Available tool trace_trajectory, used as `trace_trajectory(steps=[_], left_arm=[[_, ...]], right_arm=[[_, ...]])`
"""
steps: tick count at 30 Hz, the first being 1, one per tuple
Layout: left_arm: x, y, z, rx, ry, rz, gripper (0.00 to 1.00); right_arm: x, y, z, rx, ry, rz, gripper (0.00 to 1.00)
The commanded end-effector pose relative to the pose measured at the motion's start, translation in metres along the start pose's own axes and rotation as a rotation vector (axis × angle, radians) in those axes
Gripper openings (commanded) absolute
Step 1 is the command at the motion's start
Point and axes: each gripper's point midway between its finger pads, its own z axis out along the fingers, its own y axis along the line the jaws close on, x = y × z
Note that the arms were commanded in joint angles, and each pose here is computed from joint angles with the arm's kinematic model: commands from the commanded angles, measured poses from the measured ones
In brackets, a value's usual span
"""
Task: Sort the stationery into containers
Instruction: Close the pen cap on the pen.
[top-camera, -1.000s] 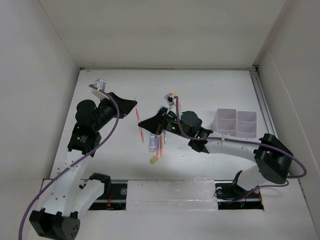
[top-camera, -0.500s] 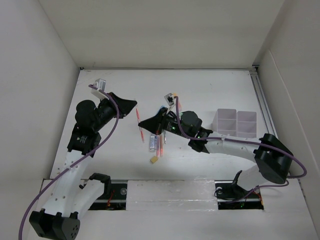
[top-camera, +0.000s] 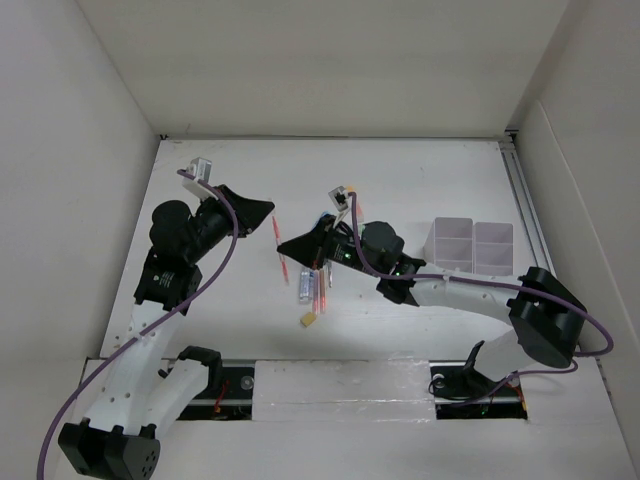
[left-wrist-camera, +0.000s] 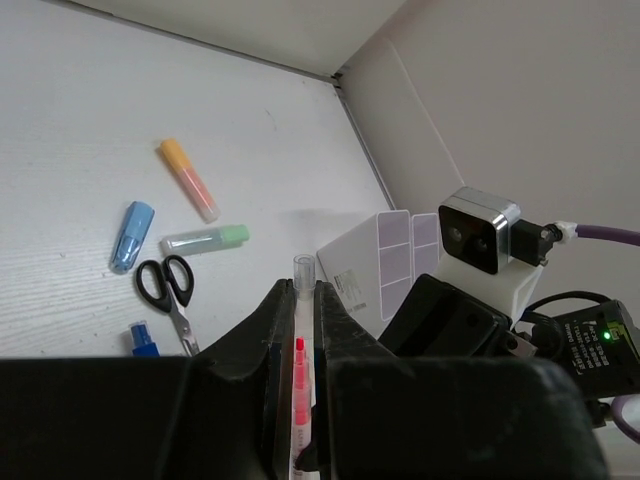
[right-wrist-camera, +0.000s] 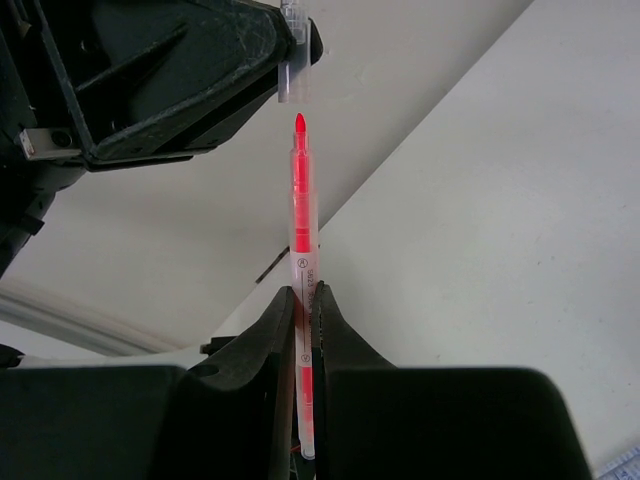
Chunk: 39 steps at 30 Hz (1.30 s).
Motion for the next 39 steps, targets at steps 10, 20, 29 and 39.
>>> trace_trajectory(steps=[10,20,29,39], left_arm=[[-0.01,-0.02,-0.005,0.075,-0.028,0.04,0.0],[-0.013,-0.009,-0.002,0.025,-0.049,0.031,0.0],[-0.02,-0.012,-0.003,0.016,-0.069,0.016,0.0],[-0.022,-0.013,-0.003,0.022,-0.075,0.019,0.0]], right_arm=[[-0.038,0.025,0.001,-0.063,-0.083,-0.044,0.0],[-0.036,0.027,0.001,-0.072,-0.074,-0.045,0.0],[-0.028,0.03,0.003,-0.08,-0.055,-0.031,0.0],[-0.022,0.036,0.006,-0.093,-0.043,-0.029,0.0]])
